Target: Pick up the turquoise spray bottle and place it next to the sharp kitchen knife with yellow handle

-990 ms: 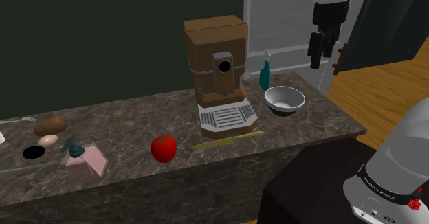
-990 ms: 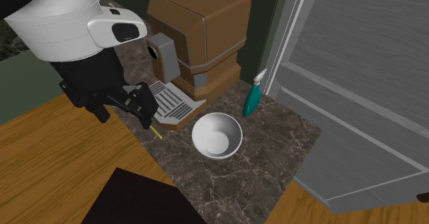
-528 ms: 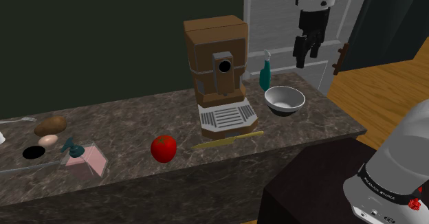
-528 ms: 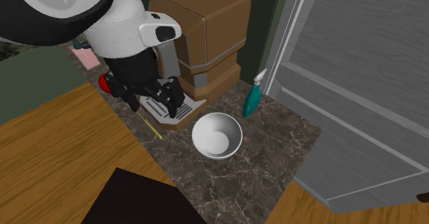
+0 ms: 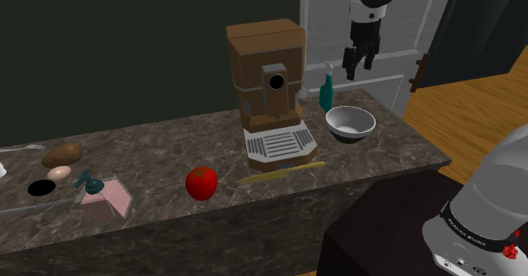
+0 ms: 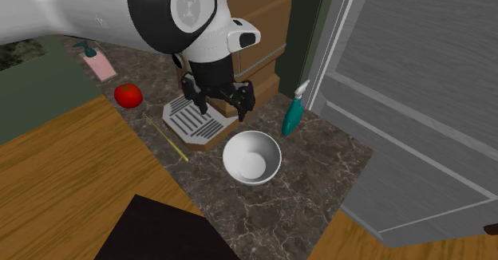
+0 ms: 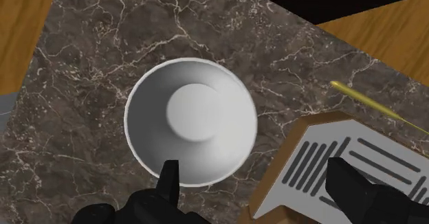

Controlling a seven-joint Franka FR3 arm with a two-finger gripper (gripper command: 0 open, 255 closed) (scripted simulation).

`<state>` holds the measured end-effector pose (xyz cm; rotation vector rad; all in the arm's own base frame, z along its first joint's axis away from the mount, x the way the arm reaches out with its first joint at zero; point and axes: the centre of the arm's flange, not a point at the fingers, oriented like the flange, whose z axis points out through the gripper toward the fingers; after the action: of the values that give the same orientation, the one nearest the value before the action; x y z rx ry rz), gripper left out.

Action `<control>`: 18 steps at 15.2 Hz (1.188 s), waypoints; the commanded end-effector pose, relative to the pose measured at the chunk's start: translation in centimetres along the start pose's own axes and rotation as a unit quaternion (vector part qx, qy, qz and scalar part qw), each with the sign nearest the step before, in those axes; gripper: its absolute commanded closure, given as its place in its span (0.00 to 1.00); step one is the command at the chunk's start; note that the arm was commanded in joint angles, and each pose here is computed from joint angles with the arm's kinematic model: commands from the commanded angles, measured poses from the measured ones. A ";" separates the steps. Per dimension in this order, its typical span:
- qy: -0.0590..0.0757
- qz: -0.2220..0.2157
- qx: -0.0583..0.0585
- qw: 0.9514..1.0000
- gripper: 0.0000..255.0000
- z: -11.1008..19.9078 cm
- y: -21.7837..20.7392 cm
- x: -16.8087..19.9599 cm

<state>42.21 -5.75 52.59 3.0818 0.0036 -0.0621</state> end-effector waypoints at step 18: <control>0.047 0.078 -0.017 0.996 0.00 6.9 13.2 18.3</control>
<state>59.51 -18.55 46.06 3.0404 -0.2152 0.0822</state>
